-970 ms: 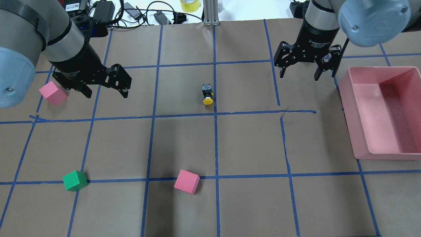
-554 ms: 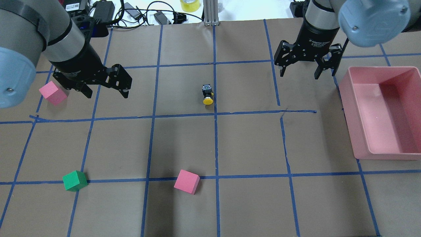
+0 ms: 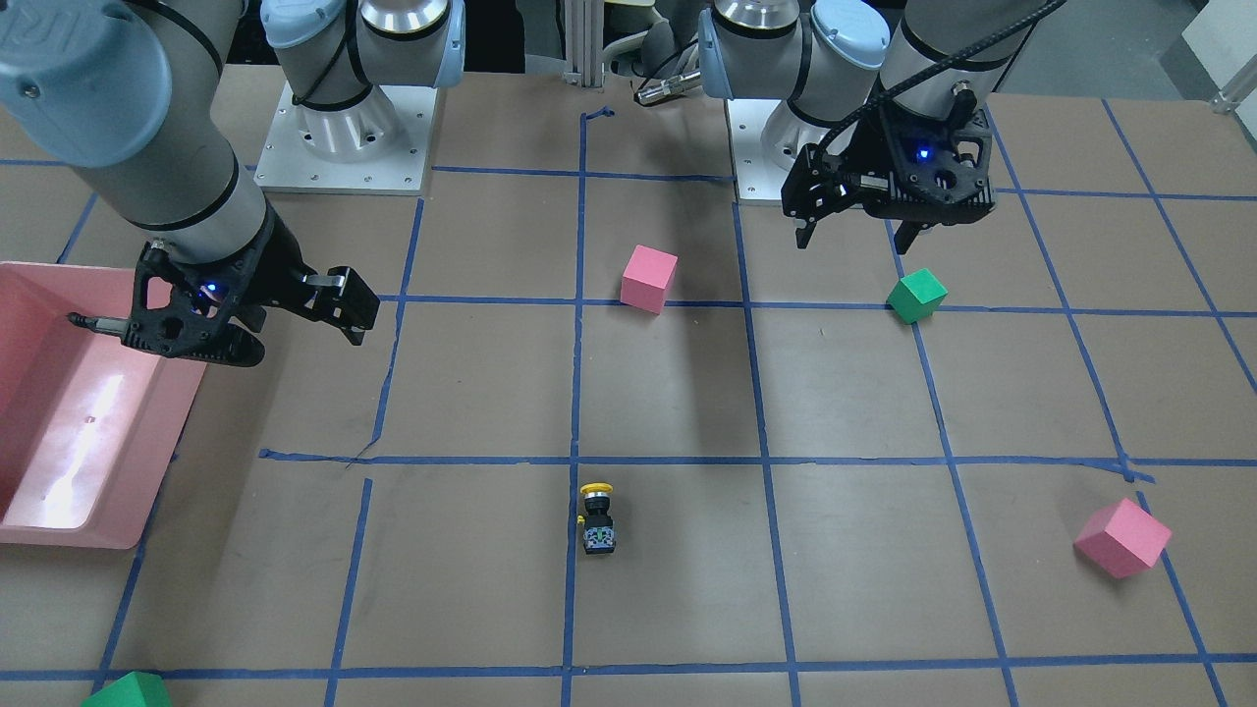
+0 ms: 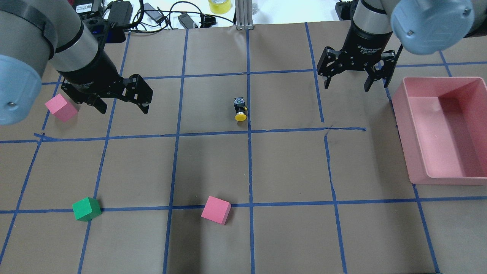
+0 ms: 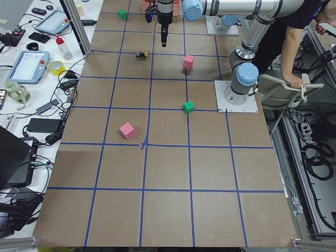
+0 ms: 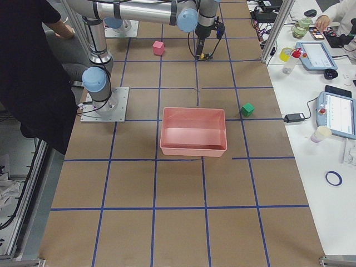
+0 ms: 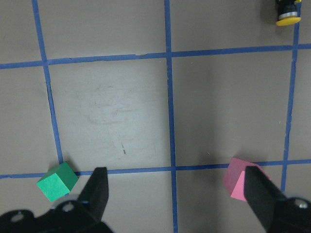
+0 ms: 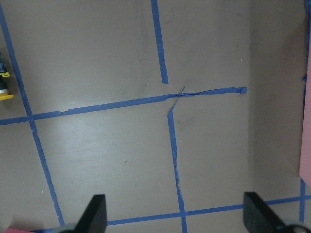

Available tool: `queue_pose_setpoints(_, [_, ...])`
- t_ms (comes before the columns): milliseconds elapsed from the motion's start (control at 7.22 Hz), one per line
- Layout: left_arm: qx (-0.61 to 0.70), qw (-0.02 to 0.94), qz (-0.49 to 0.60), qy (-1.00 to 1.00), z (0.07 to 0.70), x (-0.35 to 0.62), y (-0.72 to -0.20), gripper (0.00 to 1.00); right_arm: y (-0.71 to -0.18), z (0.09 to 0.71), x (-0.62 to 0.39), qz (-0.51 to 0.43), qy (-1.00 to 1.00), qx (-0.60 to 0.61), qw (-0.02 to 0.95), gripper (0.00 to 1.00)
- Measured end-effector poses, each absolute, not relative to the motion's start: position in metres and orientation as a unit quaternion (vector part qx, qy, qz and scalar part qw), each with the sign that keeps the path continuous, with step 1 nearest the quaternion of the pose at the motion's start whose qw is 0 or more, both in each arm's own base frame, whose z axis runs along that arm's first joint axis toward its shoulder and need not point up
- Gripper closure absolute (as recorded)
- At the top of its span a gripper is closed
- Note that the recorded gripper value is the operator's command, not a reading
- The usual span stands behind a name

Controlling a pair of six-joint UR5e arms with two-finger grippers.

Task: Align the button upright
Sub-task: 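Raise the right gripper away from the button switch, then move the left gripper over the lying button switch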

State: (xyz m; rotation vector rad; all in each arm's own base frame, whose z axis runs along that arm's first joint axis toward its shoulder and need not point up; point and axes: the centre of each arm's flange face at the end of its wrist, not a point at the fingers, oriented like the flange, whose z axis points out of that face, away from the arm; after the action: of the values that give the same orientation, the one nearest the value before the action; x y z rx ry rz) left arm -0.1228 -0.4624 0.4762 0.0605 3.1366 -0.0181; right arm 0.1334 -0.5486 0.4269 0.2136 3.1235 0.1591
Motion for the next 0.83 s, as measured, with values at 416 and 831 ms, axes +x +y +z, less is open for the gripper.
queue_pose_setpoints(416, [0.019, 0.002, -0.005, 1.000, 0.481, -0.123, -0.462, 0.00, -0.548, 0.427, 0.134, 0.050, 0.996, 0.067, 0.002, 0.00])
queue_pose_setpoints(831, [0.014, 0.002, -0.005, 1.000, 0.493, -0.119, -0.476, 0.00, -0.548, 0.432, 0.132, 0.048, 0.997, 0.063, -0.005, 0.00])
